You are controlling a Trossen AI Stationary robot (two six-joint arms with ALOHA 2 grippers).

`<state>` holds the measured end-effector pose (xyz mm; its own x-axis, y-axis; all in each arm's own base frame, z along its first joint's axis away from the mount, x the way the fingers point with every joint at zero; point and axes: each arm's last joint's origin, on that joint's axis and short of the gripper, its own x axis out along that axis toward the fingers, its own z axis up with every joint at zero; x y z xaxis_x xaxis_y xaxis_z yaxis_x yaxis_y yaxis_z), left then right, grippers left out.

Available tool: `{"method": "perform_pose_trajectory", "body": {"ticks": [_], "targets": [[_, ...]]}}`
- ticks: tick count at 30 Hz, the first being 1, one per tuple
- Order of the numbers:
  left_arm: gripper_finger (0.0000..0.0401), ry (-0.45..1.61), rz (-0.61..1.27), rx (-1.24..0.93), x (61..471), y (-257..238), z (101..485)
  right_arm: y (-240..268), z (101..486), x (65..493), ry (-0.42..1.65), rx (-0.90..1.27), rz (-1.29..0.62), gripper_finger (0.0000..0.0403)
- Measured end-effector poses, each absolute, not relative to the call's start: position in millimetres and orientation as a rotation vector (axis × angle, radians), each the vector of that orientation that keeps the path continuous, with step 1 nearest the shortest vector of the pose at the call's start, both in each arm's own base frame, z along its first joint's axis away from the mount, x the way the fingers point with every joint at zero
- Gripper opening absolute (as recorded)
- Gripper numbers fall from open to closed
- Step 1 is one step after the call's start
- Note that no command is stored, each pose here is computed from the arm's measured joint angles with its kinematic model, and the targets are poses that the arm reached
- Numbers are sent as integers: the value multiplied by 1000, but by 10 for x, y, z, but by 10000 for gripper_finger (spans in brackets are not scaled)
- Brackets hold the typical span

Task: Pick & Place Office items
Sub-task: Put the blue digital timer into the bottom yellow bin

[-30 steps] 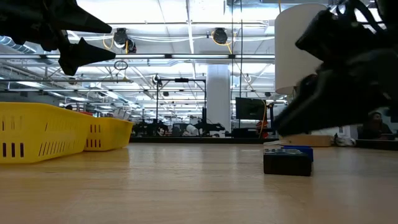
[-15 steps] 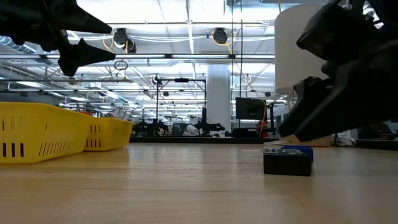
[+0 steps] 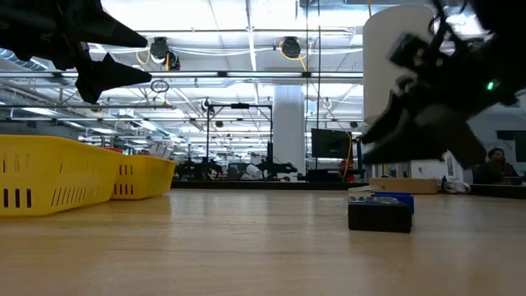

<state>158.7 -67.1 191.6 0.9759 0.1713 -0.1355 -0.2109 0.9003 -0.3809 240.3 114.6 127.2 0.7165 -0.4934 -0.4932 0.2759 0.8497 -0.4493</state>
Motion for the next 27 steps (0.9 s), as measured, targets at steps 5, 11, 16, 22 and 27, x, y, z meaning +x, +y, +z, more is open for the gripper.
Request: {"method": "perform_pose_trajectory", "body": {"ticks": [5, 11, 16, 22, 27], "targets": [[294, 103, 199, -409, 1586, -671, 1912, 1023, 1139, 2397, 722, -261, -405, 253], [294, 114, 201, -401, 1583, -670, 1900, 1049, 1112, 2393, 779, -181, -298, 253], [294, 117, 202, -399, 1583, -670, 1897, 1068, 1096, 2385, 819, -64, -245, 253], [294, 122, 185, -410, 1584, -675, 1897, 1083, 1170, 2371, 821, -7, -198, 253], [294, 121, 185, -414, 1584, -675, 1897, 1109, 1294, 2355, 820, 93, -100, 253]]}}
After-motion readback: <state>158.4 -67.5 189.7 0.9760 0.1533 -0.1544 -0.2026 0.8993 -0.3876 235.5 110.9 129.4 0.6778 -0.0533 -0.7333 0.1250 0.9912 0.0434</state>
